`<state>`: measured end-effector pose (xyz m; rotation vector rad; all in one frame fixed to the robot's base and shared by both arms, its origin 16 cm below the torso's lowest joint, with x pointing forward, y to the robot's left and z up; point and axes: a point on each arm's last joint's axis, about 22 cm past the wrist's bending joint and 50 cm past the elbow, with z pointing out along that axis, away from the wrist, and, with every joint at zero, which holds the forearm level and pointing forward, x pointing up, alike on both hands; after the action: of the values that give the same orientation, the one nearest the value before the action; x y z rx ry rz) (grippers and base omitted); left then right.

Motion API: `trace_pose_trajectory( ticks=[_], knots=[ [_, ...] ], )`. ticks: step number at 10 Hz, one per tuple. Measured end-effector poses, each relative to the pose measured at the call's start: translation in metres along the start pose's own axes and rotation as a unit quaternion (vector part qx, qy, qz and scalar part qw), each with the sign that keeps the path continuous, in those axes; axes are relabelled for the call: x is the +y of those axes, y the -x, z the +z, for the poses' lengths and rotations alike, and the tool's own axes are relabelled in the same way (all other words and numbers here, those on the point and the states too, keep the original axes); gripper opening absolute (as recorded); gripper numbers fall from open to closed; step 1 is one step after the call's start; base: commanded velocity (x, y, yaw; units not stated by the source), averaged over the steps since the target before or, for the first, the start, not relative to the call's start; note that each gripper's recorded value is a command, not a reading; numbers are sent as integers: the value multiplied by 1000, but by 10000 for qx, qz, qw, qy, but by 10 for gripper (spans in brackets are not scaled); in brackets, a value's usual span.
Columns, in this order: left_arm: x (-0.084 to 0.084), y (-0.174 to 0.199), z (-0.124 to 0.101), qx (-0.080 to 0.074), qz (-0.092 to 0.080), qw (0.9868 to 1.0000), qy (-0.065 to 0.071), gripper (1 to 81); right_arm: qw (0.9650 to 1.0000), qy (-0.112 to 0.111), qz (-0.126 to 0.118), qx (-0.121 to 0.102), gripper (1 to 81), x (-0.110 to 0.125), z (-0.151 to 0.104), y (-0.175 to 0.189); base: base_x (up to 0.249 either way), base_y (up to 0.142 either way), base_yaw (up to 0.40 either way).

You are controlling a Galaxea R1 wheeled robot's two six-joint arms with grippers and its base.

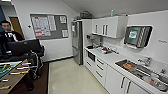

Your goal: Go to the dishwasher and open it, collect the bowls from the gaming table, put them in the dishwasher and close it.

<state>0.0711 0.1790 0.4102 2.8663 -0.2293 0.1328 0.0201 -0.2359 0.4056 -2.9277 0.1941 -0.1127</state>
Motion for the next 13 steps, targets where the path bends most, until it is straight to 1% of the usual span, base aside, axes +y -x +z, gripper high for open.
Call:
trace_pose_trajectory(
  ticks=[3,7,13],
  knots=[
    [1,0,0,2,1,10000,6,811,10000,-2,0,7,811,0,0,0,0,0,349],
    [2,-1,0,5,2,10000,14,811,10000,-73,-3,-4,811,-10,2,1,0,0,349],
    [2,-2,0,10,3,10000,11,811,10000,-74,-1,17,811,-10,2,-1,0,0,349]
  ],
)
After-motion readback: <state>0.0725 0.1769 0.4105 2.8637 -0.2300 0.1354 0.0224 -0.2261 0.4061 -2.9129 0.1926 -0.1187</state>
